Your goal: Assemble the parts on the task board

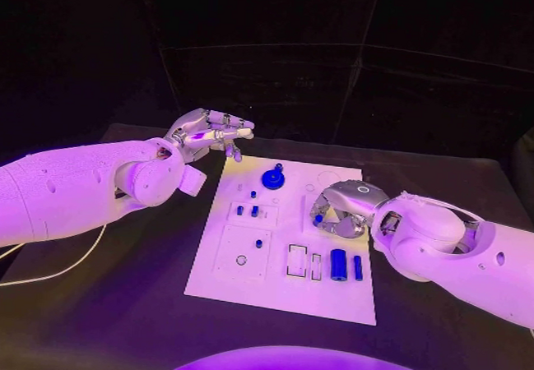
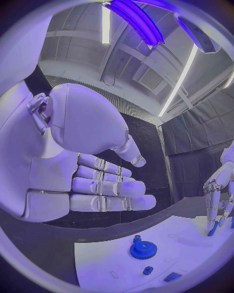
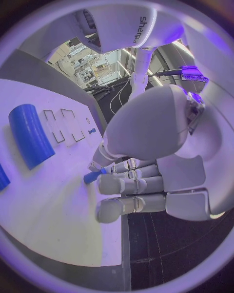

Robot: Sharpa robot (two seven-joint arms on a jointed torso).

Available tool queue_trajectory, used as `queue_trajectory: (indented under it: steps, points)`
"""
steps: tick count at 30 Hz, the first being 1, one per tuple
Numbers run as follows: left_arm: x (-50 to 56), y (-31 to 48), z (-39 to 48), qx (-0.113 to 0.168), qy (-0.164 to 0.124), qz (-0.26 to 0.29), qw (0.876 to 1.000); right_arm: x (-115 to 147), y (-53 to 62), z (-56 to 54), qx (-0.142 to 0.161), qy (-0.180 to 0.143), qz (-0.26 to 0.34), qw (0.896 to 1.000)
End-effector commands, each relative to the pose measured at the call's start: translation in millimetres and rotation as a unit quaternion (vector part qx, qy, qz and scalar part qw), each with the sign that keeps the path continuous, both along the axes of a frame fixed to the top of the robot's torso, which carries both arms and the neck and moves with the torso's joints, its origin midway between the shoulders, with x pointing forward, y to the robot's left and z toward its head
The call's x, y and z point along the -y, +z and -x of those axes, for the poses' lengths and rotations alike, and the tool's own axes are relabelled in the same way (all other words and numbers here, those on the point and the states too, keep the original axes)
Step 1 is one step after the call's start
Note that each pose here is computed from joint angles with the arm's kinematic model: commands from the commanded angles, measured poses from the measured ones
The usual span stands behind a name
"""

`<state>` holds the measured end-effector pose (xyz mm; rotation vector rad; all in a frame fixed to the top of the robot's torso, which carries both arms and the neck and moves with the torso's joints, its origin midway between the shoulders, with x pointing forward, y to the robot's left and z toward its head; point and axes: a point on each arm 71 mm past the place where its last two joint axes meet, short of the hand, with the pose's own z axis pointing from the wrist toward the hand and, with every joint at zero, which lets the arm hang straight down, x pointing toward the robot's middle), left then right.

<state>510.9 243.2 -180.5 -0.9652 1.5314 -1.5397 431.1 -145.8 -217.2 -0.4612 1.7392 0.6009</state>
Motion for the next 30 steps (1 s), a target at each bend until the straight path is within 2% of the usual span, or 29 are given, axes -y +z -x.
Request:
queue_trajectory:
  steps: [1,11,19,26,30]
  points:
    - [1.6,1.2,-0.1,0.0,-0.006,0.005,1.0,-1,-1.3,-0.7,0.003,0.0,0.018,1.0]
    - [1.0,1.1,-0.2,0.0,-0.006,0.004,1.0,0,1.5,-2.8,0.026,-0.008,0.008,1.0]
    - [0.2,0.9,-0.4,0.0,-0.005,0.004,1.0,-1,10.5,3.1,0.053,-0.001,-0.027,0.998]
    - [-1.1,0.8,-0.7,0.0,-0.003,0.003,1.0,0,27.8,13.4,0.042,0.0,-0.092,0.995]
    - [-1.8,0.7,-0.8,0.0,-0.002,0.003,1.0,-7,38.8,21.6,0.039,0.013,-0.124,0.991]
